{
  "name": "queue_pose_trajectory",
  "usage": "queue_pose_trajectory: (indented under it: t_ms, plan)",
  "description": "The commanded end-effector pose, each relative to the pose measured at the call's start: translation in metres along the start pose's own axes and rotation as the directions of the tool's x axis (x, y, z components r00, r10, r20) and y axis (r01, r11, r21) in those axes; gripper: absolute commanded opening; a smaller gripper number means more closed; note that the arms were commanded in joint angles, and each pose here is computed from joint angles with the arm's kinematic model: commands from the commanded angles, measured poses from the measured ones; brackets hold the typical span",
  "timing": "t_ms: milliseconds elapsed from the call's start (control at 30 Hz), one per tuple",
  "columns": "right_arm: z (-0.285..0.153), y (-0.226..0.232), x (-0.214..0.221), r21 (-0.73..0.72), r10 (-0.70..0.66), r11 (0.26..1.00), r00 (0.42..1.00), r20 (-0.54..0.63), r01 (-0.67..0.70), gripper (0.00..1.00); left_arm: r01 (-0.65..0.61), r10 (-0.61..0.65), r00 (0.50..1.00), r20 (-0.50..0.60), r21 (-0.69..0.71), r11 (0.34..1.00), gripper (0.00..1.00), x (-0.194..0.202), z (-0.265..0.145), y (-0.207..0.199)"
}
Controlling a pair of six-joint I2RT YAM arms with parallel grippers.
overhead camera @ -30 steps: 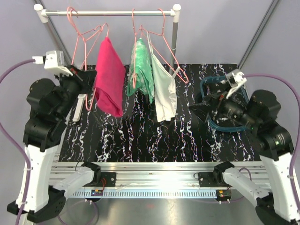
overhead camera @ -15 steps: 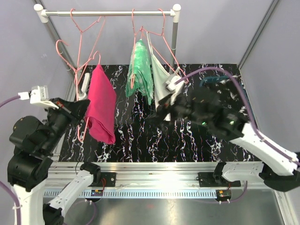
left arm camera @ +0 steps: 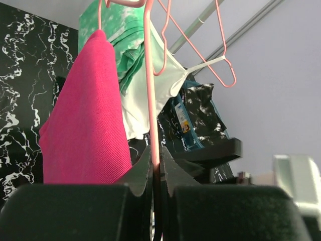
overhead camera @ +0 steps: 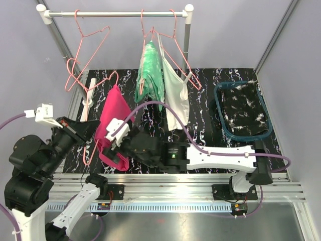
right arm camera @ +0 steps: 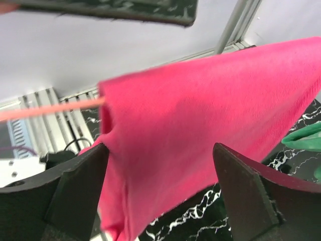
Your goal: Remove the trousers from the hanger
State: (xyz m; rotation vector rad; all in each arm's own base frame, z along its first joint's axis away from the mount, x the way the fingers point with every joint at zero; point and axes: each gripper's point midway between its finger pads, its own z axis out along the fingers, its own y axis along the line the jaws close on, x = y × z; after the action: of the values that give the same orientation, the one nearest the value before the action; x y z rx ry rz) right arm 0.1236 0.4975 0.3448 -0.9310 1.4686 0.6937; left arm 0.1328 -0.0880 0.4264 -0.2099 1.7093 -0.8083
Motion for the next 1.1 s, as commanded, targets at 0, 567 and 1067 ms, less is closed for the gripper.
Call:
queue_pose_trajectory:
  t_ms: [0,567,1067]
  plan:
    - [0.004,-0.018,-0.055,0.097,0.048,0.993,0.988,0.148,-0.063,0.91,-0.033,-0.012,0.979,0.204,0.214,0.976,0.00,-0.050,-0.024,-0.052]
    - [0.012,0.005,-0.052,-0.010,0.048,0.999,0.993,0.110,-0.047,0.85,-0.024,-0.020,0.982,0.186,0.234,0.972,0.00,-0.046,-0.024,-0.054]
    - [0.009,-0.022,-0.059,0.123,-0.058,0.992,0.989,0.132,0.042,0.00,-0.034,-0.007,0.987,0.163,0.248,0.968,0.00,-0.040,-0.028,-0.056]
